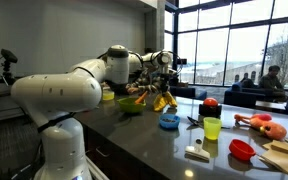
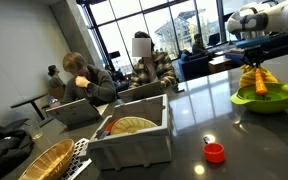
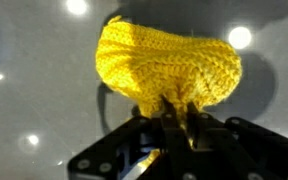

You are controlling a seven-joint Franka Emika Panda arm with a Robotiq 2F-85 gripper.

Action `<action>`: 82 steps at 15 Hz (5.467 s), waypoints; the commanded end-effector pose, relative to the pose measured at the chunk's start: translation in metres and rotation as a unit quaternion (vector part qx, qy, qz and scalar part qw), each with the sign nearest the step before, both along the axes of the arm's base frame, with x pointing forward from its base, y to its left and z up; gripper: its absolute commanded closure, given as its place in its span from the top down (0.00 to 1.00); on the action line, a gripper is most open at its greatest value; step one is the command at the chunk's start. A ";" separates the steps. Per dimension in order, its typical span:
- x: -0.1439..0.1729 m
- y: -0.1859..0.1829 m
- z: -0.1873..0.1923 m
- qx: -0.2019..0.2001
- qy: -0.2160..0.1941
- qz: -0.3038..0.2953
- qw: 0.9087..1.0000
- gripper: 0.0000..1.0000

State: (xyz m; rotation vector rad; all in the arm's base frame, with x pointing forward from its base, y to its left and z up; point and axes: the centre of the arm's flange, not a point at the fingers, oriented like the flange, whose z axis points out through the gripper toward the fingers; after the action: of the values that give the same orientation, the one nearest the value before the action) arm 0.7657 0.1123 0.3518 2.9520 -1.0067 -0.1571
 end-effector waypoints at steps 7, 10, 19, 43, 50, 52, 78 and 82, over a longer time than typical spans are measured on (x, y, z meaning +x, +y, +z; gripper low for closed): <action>-0.007 0.012 -0.047 0.005 0.067 0.052 0.996 0.03; -0.014 0.015 -0.062 0.002 0.084 0.061 0.995 0.03; -0.005 -0.039 -0.127 -0.020 0.156 0.008 0.988 0.03; -0.006 -0.002 -0.064 0.010 0.130 0.026 0.991 0.03; 0.001 -0.008 -0.089 -0.003 0.140 0.029 0.990 0.03; 0.003 -0.029 -0.112 -0.011 0.156 0.008 0.988 0.03; 0.024 -0.038 -0.055 0.000 0.106 -0.024 0.994 0.03; 0.030 -0.030 -0.052 -0.005 0.094 -0.012 0.996 0.03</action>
State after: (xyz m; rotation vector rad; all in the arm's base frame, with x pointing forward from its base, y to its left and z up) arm 0.7514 0.0830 0.2872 2.8296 -1.0116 -0.4310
